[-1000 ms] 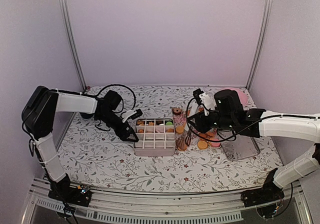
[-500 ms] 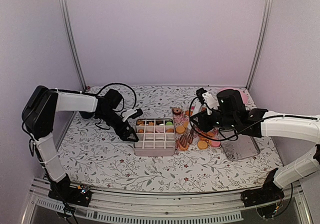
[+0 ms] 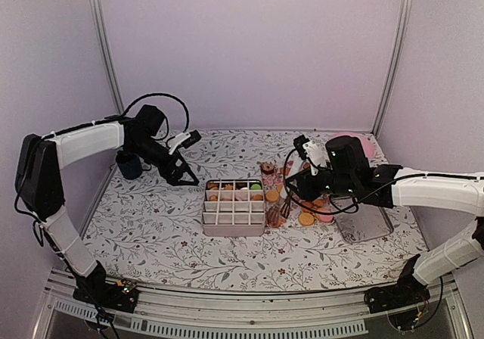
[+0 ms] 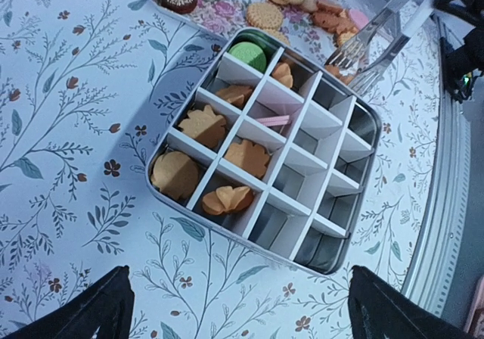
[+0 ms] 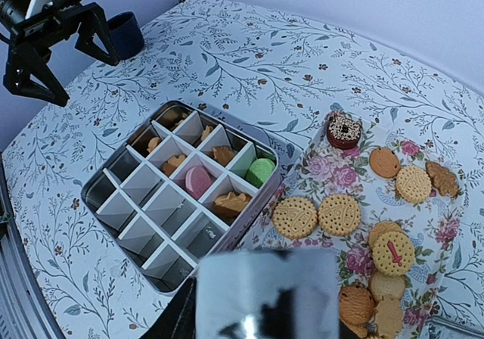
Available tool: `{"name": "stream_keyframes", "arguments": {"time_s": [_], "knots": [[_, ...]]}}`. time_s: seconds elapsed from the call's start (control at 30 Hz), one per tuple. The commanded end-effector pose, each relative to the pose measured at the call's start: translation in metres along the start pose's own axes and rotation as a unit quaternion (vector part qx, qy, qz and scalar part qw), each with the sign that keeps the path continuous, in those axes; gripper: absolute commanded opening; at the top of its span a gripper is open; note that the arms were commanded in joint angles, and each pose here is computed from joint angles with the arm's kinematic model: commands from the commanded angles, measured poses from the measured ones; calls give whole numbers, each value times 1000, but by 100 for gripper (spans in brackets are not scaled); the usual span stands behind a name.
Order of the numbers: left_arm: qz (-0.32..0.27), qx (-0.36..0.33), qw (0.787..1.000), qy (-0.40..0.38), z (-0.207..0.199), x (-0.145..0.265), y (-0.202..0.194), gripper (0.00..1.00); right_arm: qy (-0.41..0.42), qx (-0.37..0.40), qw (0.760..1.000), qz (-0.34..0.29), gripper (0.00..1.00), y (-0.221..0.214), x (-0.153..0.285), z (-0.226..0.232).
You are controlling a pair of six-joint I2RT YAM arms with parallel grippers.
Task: Pack the cookies
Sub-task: Pick up the fake cookies from the plate, then place the fake cookies in the empty pocket of the box.
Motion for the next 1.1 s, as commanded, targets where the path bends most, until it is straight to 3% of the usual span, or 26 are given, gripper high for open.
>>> {"name": "stream_keyframes", "arguments": {"time_s": [0.0, 0.57, 0.87, 1.07], "knots": [[-5, 6, 1000, -6, 0, 14, -1, 99, 15, -10, 1000, -7, 38, 1, -6, 4], [-9, 15, 1000, 11, 10, 18, -8, 99, 2, 10, 998, -63, 4, 48, 35, 5], [-7, 29, 999, 14, 16, 18, -19, 98, 24, 25, 997, -70, 0, 59, 37, 13], [-9, 42, 999, 19, 22, 21, -30, 99, 53, 45, 993, -99, 0, 89, 46, 26]]}}
Point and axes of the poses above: each gripper's point midway between its finger pads, its own x axis back along the fingers, its own z axis along the line the jaws close on, y = z × x, the point moved 4 cm from there along x, back along the fingers, and after that the axes turned 1 degree about -x, right-handed, at the moved point
